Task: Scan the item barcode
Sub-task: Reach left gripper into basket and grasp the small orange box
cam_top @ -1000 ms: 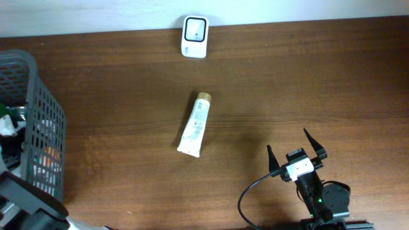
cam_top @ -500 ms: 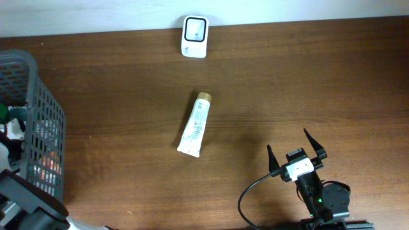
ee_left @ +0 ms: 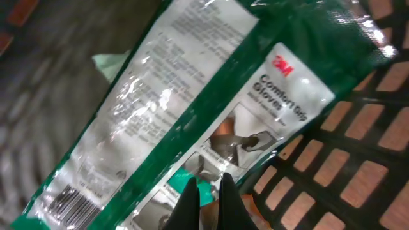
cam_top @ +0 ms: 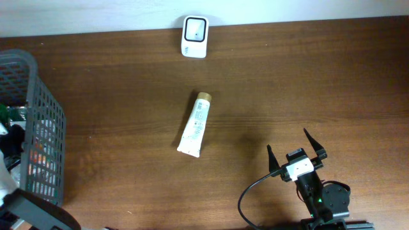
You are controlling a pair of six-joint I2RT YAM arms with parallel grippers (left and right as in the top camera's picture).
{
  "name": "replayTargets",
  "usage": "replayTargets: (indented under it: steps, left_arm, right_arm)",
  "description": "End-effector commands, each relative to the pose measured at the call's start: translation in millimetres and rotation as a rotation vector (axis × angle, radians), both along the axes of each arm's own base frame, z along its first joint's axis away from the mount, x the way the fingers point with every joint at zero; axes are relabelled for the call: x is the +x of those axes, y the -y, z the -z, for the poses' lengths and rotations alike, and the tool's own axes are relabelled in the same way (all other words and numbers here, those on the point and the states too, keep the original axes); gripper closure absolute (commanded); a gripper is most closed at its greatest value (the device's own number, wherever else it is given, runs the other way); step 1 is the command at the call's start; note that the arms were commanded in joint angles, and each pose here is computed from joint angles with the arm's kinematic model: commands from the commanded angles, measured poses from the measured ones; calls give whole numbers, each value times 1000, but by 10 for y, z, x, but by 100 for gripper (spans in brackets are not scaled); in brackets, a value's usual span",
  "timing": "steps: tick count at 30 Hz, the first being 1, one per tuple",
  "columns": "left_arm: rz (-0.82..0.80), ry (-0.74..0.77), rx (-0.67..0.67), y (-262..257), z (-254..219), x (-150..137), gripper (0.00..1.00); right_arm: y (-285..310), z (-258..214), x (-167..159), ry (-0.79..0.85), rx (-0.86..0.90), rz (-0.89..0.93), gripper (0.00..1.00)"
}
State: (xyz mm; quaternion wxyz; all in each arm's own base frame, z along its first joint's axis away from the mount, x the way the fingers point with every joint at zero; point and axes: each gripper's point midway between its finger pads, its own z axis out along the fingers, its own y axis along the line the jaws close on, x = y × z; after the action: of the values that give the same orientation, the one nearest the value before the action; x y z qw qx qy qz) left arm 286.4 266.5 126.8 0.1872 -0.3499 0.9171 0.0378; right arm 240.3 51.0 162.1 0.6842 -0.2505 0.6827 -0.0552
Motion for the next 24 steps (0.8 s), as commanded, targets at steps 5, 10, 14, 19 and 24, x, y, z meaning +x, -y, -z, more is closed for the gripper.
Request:
replayTargets:
  steps: [5,10,14,19,24]
  left_arm:
    - [-89,-33,42,-85,-79,-97,100]
    - [-119,43,82,-110,-384,33,100]
    - [-169,75,114,-141,-555,31,100]
    - [-220,38,118,-155,-514,-61,100]
    - [-209,74,142,-137,-650,13,100]
  right_arm:
    - [-22,23,-7,-6,7,-11,2]
    - [-22,23,-7,-6,7,-11,2]
    - [-22,23,-7,-6,7,-11,2]
    - [-22,23,-7,-6,7,-11,2]
    - [-22,23,-7,-6,7,-11,2]
